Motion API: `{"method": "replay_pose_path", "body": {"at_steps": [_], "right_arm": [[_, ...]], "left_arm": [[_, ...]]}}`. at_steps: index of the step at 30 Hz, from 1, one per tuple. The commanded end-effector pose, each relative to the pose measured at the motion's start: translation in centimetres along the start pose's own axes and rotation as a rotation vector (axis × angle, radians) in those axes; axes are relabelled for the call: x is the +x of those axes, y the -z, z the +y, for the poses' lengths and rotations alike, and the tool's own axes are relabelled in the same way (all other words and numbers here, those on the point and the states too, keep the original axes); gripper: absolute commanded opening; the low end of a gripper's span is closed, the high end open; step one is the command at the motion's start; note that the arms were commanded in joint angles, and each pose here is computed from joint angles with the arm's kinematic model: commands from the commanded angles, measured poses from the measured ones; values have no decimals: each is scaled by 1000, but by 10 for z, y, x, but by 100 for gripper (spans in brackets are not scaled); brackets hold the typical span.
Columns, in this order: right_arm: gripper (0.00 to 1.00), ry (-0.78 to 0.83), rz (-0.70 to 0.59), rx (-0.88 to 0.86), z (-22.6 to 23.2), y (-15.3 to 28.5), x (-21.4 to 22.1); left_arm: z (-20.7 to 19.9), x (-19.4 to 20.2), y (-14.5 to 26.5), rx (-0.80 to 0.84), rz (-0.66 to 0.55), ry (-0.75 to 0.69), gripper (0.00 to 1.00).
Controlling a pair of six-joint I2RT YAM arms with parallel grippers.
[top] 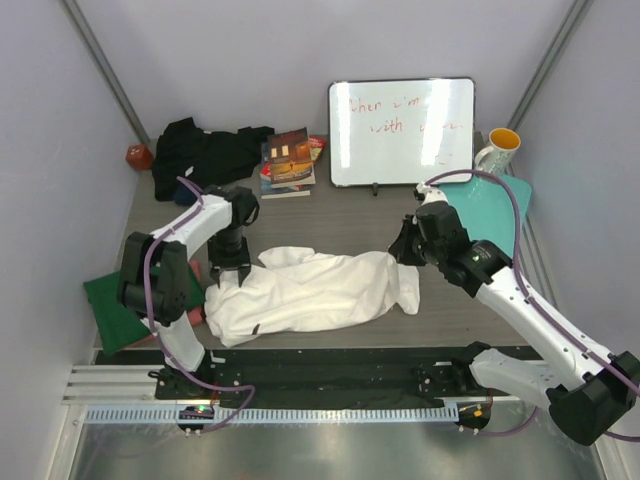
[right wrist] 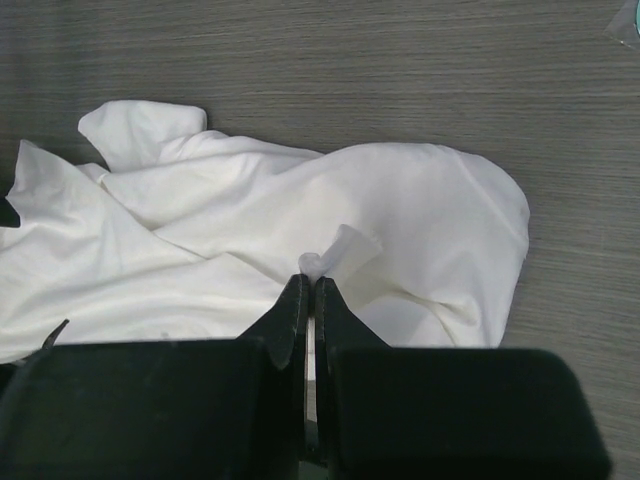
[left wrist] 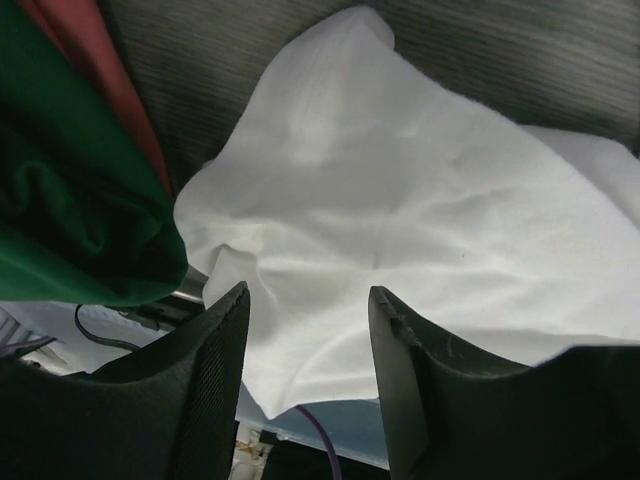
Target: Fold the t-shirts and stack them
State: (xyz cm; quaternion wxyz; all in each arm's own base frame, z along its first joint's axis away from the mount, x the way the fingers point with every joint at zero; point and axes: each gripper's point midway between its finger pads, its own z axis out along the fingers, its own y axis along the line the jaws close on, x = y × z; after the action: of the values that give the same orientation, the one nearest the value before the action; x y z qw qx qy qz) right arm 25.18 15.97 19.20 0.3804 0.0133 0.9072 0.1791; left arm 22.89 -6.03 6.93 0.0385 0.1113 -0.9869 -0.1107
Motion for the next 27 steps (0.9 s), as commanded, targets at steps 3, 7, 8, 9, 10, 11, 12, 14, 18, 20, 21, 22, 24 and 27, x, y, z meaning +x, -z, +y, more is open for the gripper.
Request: {"method": "replay_pose_path", "body": {"at_steps": [3, 7, 8, 9, 10, 11, 12, 14, 18, 20, 21, 22, 24, 27], "right_arm": [[1, -91, -41, 5, -3, -23, 6], [1, -96, -26, 31, -10, -26, 14], [1, -94, -35, 61, -15, -26, 13], [1, -93, -38, 78, -18, -26, 12], [1, -94, -45, 93, -21, -25, 11], [1, -95, -48, 103, -23, -25, 11], [1, -92, -56, 112, -25, -25, 10], [1, -91, -50, 112, -24, -26, 11], [1, -88, -52, 98, -20, -25, 7], [1, -82, -70, 88, -18, -21, 2], [1, -82, -76, 84, -17, -19, 0], [1, -80, -78, 76, -16, -17, 0], [1, -86, -95, 61, -14, -12, -3], [1, -95, -109, 46, -12, -7, -5]], "left_arm": [[-7, -18, 5, 35, -62, 30, 52], [-11, -5, 0, 72, -23, 15, 53], [-11, 0, -3, 73, -3, 11, 53], [-10, 4, -3, 77, 5, 10, 53], [-10, 6, -3, 81, 11, 8, 53], [-9, 8, -3, 79, 11, 6, 53], [-7, 8, -2, 77, 6, 5, 53], [-3, 10, 3, 76, -3, -2, 56], [-1, 26, -4, 72, 57, -12, 59], [0, 33, -9, 71, 80, -11, 57], [-2, 32, -11, 77, 75, -12, 57], [-3, 32, -12, 82, 73, -10, 57], [-6, 34, -18, 92, 80, -8, 57], [-9, 28, -22, 91, 67, -9, 57]]}}
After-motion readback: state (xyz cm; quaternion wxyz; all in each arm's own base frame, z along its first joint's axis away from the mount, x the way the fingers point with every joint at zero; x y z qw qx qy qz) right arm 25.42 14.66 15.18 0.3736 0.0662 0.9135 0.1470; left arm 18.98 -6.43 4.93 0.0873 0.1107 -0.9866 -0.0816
